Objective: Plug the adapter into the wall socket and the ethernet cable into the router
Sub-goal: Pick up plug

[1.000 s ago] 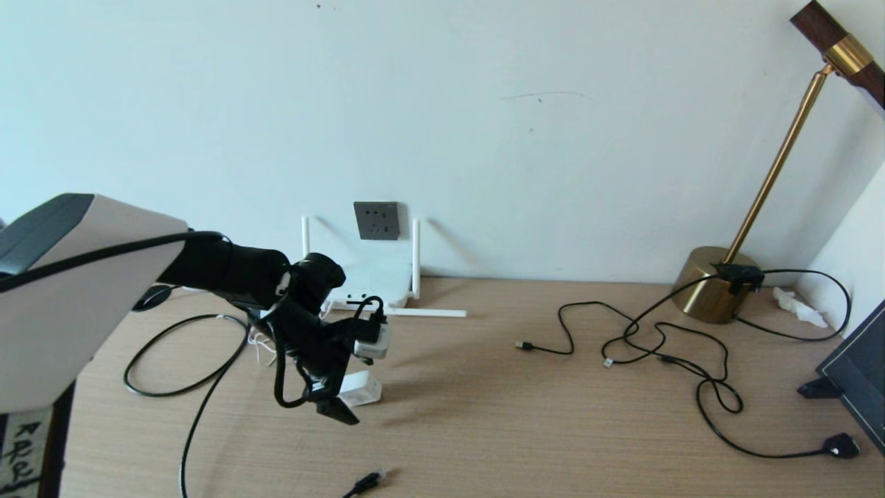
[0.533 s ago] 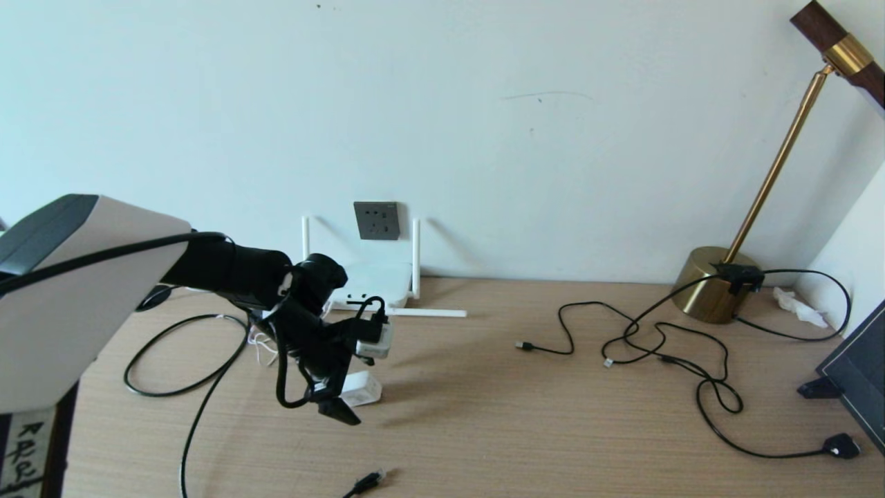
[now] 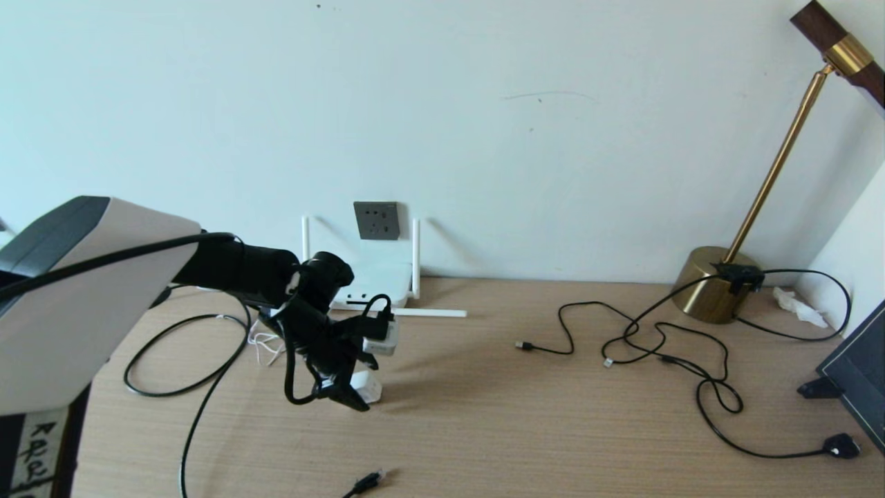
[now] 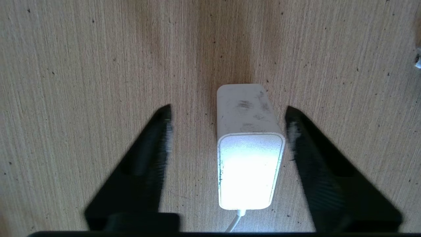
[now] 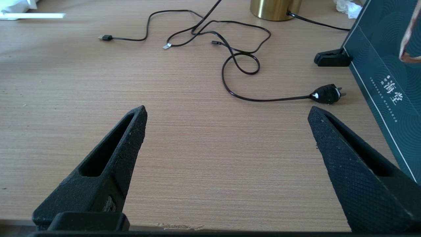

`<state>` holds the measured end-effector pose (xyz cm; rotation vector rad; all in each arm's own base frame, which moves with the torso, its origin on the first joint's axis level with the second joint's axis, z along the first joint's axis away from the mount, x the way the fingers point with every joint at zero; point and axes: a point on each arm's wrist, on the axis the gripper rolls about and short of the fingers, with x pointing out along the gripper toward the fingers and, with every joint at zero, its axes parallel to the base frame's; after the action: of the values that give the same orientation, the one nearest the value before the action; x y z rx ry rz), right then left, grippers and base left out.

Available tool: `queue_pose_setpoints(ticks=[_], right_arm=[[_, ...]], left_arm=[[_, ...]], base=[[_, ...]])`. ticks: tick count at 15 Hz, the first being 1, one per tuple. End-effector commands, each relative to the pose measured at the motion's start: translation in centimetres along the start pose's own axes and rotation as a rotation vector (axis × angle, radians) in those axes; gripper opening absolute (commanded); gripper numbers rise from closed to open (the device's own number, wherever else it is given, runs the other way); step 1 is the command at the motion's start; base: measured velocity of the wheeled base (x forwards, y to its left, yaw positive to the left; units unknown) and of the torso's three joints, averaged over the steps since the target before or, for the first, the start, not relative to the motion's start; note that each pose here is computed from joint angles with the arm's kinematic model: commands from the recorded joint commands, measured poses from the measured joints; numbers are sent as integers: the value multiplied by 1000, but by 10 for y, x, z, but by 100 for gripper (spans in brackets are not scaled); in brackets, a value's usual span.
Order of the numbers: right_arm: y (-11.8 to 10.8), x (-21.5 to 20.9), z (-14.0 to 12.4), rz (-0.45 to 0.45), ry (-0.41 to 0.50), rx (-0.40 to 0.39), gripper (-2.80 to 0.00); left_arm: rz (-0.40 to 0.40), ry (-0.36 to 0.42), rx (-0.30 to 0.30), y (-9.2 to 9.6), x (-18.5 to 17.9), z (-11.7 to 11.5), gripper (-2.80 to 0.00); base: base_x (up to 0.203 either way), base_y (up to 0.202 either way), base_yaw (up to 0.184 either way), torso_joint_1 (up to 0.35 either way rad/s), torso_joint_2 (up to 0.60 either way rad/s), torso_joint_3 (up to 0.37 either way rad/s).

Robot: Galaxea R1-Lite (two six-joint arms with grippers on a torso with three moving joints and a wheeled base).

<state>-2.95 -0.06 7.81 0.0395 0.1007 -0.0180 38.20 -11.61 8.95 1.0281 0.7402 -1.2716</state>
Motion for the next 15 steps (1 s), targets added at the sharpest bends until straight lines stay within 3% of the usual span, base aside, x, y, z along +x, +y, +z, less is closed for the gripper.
queue_pose_setpoints(ticks=[1,9,12,15], right_arm=[[0,0,0,-1,2,1,0],[0,0,0,-1,0,1,0],[0,0,0,-1,0,1,0],[0,0,0,-1,0,1,0]], left_arm=[[-10,-1,4,-2,0,0,-280],[-16,0,-2,-5,-3,0,-280],[23,-88,-4,-7,-27,10,-280],[126,-193,-31,-9,-79,19,-280]], base=[[0,0,0,0,0,0],[0,0,0,0,0,0],[0,0,0,0,0,0],[0,0,0,0,0,0]])
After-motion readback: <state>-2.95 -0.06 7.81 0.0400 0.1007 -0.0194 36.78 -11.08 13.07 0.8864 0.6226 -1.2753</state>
